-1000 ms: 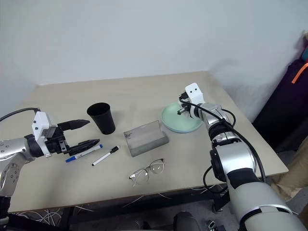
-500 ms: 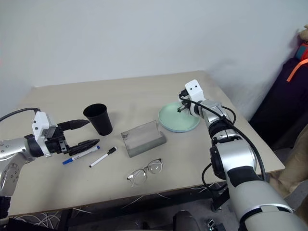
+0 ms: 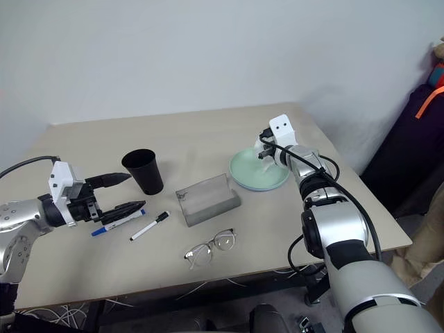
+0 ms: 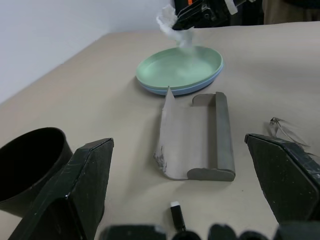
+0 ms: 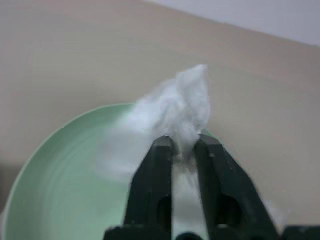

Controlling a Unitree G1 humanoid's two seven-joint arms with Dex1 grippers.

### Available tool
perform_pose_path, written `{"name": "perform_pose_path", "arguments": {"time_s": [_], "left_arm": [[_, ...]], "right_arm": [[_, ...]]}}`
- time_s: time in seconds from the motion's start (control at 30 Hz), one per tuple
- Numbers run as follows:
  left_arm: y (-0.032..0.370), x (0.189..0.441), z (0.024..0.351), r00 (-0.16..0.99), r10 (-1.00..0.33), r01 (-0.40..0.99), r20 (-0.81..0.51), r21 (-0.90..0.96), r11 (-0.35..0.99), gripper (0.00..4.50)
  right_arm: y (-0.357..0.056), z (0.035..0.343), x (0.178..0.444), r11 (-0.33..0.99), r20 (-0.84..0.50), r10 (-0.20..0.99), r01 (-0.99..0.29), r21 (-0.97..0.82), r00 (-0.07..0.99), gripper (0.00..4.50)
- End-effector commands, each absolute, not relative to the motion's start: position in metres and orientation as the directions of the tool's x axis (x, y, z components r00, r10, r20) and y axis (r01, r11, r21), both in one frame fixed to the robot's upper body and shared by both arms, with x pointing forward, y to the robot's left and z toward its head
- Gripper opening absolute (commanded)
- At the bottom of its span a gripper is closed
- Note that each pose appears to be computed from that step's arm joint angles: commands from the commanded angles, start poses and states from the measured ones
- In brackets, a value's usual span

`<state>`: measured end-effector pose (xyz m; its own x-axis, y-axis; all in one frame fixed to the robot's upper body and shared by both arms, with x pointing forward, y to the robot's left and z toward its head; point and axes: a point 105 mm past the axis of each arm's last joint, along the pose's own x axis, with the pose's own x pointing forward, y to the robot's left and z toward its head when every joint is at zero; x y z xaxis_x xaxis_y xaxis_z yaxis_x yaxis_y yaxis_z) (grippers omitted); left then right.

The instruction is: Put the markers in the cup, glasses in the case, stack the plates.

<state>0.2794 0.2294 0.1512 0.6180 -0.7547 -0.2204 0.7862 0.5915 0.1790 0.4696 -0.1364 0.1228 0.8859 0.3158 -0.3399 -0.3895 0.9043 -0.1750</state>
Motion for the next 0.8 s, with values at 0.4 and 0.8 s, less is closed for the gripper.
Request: {"name": "perform_pose_path", "arguments": {"time_s": [0.4,0.8], "left_arm": [[0.227,0.278,0.164,0.626,-0.754,0.777,-0.198,0.234,0.584,4.5],[0.203,0.27,0.153,0.545,-0.802,0.837,-0.243,0.213,0.504,4.5]], "right_arm": [[-0.133,0.155,0.479,0.915,-0.255,0.307,-0.358,-0.184,0.917,1.12],[-0.142,0.174,0.459,0.771,-0.299,0.533,-0.6,-0.212,0.791,4.12]]}}
